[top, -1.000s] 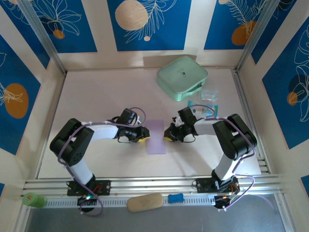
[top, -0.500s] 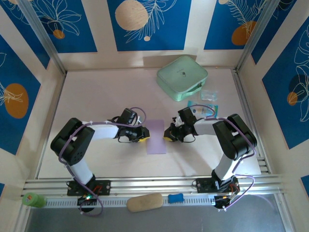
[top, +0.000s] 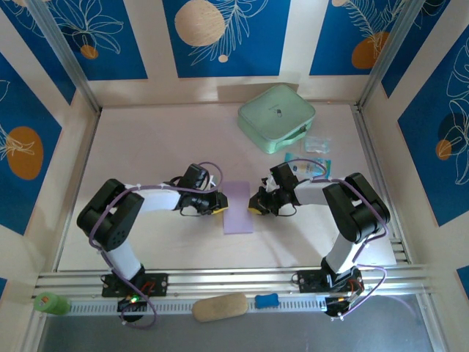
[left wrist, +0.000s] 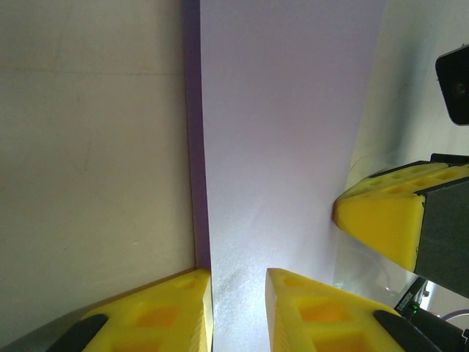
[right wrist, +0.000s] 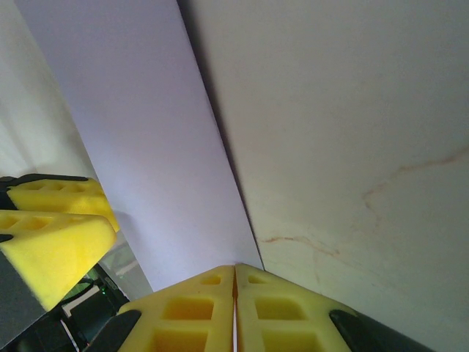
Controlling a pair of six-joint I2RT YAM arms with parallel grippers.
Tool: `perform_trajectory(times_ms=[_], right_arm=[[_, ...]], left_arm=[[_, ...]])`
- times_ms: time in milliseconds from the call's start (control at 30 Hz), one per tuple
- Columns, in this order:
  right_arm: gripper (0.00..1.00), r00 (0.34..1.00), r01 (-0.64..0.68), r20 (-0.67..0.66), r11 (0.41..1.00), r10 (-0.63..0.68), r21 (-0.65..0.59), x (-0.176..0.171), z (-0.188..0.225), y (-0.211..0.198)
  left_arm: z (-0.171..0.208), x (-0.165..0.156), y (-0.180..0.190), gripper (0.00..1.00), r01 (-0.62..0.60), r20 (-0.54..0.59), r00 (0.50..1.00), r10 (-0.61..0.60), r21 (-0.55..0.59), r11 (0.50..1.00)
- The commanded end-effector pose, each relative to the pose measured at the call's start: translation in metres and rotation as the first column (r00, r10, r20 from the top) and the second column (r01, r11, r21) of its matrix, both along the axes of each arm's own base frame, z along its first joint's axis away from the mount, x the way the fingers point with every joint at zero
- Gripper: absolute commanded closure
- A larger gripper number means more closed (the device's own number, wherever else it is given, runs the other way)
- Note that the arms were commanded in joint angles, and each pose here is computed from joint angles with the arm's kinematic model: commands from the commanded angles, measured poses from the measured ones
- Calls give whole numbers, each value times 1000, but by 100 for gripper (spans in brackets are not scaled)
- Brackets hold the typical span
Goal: Fold a paper plane with a square sheet of paper (pick it up from the middle)
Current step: Third fold the triangle at the center of the table.
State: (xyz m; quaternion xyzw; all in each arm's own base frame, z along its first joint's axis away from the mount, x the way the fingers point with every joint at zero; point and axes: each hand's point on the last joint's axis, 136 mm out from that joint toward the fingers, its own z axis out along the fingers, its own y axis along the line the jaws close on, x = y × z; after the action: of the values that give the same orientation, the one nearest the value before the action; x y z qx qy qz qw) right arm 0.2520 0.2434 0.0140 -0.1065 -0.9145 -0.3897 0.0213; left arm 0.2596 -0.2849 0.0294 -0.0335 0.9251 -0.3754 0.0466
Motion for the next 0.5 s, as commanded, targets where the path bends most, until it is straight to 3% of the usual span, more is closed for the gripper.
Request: perform_trajectory(times_ms=[0, 167, 267, 400, 467], right_arm=[[91, 988, 4, -152, 993, -22, -115, -34, -31, -19], [90, 990, 5, -136, 994, -20, -106, -32, -27, -18], [87, 996, 4, -85, 997, -10, -75, -29, -16, -14], [78, 999, -2, 33, 998, 4, -62, -25, 7, -10], [68, 995, -11, 102, 997, 18, -75, -22, 22, -10]], left_arm=[[10, -1, -6, 76, 9, 8, 1000, -9, -33, 999], [11, -1, -7, 84, 6, 10, 1000, -6, -40, 999], [16, -1, -7, 94, 2, 21, 1000, -1, -59, 998], [18, -2, -2, 98, -33, -6, 999, 32, -45, 998], [19, -3, -1, 100, -47, -39, 998, 45, -44, 998]])
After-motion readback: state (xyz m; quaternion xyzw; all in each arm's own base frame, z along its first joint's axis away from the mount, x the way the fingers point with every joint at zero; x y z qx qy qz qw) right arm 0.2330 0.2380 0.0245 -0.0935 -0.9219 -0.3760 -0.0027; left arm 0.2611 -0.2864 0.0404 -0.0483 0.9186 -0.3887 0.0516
